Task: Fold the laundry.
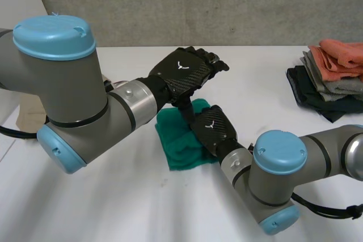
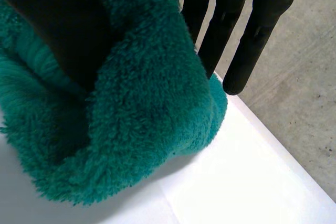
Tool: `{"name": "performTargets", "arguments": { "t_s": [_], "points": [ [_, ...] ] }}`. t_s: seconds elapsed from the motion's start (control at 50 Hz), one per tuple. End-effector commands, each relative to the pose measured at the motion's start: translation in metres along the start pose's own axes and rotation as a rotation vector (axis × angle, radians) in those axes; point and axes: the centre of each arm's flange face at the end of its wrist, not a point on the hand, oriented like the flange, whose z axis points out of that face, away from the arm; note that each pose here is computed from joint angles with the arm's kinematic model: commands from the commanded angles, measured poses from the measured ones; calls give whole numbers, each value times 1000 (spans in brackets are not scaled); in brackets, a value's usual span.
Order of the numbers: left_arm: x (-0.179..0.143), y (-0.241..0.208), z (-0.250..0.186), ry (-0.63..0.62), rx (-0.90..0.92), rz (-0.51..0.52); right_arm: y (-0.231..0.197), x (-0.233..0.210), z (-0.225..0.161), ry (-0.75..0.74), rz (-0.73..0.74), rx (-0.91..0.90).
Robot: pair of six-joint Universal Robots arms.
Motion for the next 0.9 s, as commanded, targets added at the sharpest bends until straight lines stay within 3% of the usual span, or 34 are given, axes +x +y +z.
{"name": "performTargets", "arguments": {
  "t_s": [0.02,0.34,0.9],
  "points": [
    [0,0,0,1,-3,-1,-7,3,2,-6,7,4],
    [2,2,-1,5,-6,-3,0,5,-20,-57,28,-114],
    [0,4,0,4,-12,-6,4,7,12,-46,15,-62]
  ]
}}
